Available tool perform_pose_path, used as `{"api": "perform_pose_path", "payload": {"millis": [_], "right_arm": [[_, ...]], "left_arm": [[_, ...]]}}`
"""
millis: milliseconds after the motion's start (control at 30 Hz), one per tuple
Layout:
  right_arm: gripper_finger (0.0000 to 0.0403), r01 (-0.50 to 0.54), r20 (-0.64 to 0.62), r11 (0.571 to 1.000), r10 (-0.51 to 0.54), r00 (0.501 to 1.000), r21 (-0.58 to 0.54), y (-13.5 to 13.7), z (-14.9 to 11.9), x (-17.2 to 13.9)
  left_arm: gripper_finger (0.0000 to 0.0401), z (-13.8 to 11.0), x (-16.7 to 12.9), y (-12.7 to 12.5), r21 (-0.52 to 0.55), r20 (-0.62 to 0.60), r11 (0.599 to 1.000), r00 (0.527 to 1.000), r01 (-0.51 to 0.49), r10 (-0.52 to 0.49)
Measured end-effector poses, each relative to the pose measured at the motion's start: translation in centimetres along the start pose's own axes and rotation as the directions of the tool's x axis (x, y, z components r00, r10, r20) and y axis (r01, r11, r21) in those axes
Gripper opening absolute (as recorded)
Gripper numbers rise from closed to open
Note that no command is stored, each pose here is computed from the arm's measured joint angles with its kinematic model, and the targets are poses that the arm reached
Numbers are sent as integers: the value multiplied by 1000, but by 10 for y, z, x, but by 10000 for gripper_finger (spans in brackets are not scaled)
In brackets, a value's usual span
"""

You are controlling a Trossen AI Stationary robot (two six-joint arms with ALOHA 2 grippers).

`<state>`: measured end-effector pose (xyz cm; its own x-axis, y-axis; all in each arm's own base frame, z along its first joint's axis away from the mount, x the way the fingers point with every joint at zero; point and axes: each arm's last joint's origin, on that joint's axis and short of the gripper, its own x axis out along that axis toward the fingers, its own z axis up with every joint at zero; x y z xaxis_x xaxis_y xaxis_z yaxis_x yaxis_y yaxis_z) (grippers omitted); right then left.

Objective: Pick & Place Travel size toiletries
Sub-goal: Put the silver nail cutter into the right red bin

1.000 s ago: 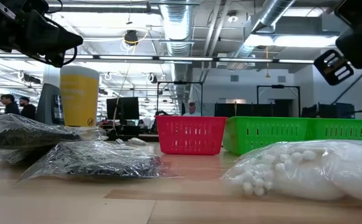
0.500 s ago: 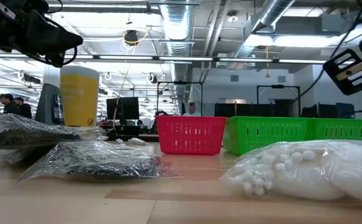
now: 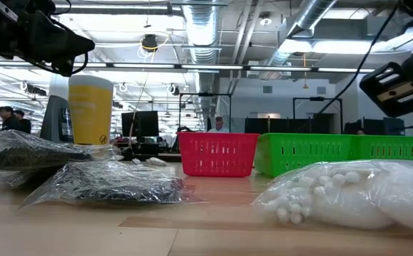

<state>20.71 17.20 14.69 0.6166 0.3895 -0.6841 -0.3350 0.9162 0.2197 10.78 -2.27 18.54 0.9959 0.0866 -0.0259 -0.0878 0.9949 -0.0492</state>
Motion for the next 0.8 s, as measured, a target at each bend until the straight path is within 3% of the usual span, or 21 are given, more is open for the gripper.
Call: {"api": "perform_pose_path", "payload": {"millis": [433,800], "right_arm": [[191,9,-129,996,3,992,91,7,-4,17],[196,-15,-174,992,37,984,126,18,-12,16]], "left_arm": [[12,0,0,0,-1,1,1000,1000,0,0],[12,0,0,0,-1,2,1000,1000,0,0]]}}
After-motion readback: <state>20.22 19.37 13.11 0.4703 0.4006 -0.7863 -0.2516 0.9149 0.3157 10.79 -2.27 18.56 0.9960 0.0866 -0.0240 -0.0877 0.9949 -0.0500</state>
